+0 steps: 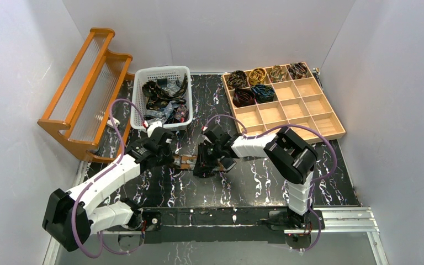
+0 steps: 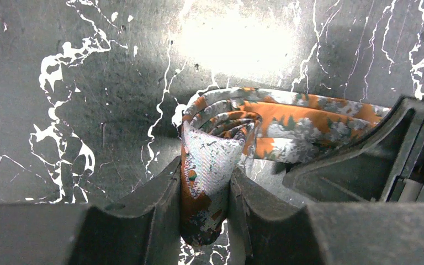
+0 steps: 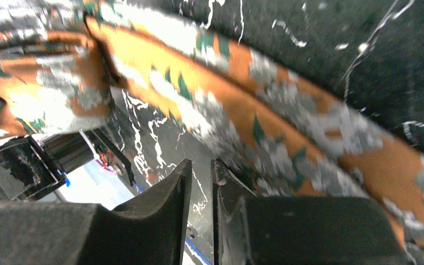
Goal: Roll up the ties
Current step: Roll the tie at the center of the board.
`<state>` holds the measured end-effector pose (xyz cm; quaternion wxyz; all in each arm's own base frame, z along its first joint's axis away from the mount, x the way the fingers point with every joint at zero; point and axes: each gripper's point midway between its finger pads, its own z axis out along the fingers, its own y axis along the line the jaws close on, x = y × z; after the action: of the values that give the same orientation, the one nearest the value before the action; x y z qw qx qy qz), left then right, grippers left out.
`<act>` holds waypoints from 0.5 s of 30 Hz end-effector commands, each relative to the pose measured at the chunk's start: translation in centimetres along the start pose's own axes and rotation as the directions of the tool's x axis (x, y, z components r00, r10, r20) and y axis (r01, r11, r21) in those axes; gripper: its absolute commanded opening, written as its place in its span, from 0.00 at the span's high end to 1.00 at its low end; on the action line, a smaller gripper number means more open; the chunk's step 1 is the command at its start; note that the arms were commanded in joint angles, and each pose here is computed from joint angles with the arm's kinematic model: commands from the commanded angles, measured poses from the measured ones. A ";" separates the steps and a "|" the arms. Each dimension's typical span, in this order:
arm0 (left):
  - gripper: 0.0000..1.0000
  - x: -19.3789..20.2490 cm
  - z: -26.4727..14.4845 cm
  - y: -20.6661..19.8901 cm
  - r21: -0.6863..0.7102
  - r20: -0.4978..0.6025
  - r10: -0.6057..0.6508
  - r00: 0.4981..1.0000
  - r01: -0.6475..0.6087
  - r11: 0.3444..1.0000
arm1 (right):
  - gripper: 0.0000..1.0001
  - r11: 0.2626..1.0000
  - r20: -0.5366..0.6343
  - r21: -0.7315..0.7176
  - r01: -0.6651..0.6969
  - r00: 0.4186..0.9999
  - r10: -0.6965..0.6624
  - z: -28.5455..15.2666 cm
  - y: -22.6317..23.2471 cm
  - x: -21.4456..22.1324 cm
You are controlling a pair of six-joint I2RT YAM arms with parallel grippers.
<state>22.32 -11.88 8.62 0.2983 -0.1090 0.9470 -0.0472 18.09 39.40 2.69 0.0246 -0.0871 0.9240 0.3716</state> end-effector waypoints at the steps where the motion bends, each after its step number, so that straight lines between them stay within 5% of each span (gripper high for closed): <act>1: 0.73 -1.0 -0.2 0.4 -0.047 0.038 0.024 0.999 -0.022 0.999 | 0.72 1.000 -0.043 -0.006 -0.029 0.999 0.028 -0.4 0.1 1.7; 15: 0.74 -1.3 -0.1 0.6 -0.135 0.036 0.127 0.991 -0.121 0.983 | 0.68 0.993 0.052 -0.103 0.057 0.997 -0.052 -2.5 3.8 -0.5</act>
<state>22.30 -11.65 7.81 0.2899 -0.0783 0.9538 -0.0039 17.05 39.40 3.07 0.0060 -0.0822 0.9211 0.3804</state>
